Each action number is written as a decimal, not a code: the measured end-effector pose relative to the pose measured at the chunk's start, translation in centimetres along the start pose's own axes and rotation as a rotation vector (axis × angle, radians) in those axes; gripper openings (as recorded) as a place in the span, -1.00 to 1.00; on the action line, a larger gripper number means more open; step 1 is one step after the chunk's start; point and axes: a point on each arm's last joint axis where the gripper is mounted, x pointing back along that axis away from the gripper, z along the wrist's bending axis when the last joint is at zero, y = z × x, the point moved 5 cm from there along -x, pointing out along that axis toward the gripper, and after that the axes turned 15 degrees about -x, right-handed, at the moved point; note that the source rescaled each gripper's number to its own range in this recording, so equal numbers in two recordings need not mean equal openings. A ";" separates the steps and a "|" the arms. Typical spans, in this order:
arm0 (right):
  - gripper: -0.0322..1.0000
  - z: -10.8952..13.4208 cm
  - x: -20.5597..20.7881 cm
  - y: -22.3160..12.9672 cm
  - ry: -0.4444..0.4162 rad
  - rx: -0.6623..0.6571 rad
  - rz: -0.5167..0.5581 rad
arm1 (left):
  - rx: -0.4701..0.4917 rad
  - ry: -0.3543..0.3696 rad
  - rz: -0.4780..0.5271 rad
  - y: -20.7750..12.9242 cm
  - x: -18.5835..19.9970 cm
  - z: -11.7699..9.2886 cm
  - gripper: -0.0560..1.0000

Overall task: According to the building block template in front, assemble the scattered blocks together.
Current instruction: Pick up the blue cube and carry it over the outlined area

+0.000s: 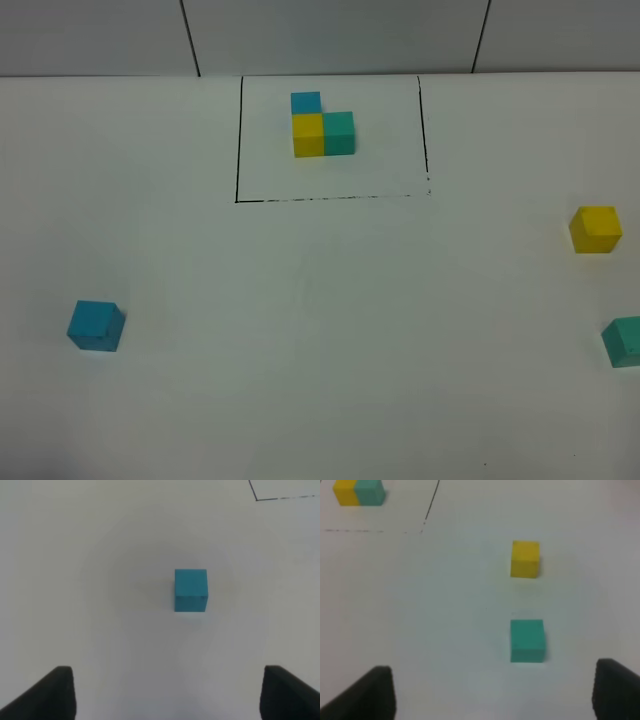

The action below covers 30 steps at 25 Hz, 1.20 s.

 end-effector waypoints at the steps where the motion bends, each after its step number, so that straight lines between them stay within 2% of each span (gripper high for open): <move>1: 0.28 0.0 0.0 0.0 0.000 0.000 0.000 | 0.000 0.000 0.000 0.0 0.0 0.0 0.47; 15: 0.28 0.0 0.0 0.0 0.000 0.000 0.000 | 0.000 0.000 0.000 0.0 0.0 0.0 0.47; 19: 0.28 0.0 0.0 0.0 0.000 0.000 0.000 | -0.009 0.017 0.032 1.0 -0.1 0.7 0.50; 25: 0.28 0.0 0.0 0.0 0.000 0.000 0.000 | -0.019 -0.016 0.246 5.1 -2.5 2.8 0.65; 30: 0.28 0.0 0.0 0.0 0.000 0.000 0.000 | 0.000 -0.114 0.528 7.6 -7.7 4.0 0.67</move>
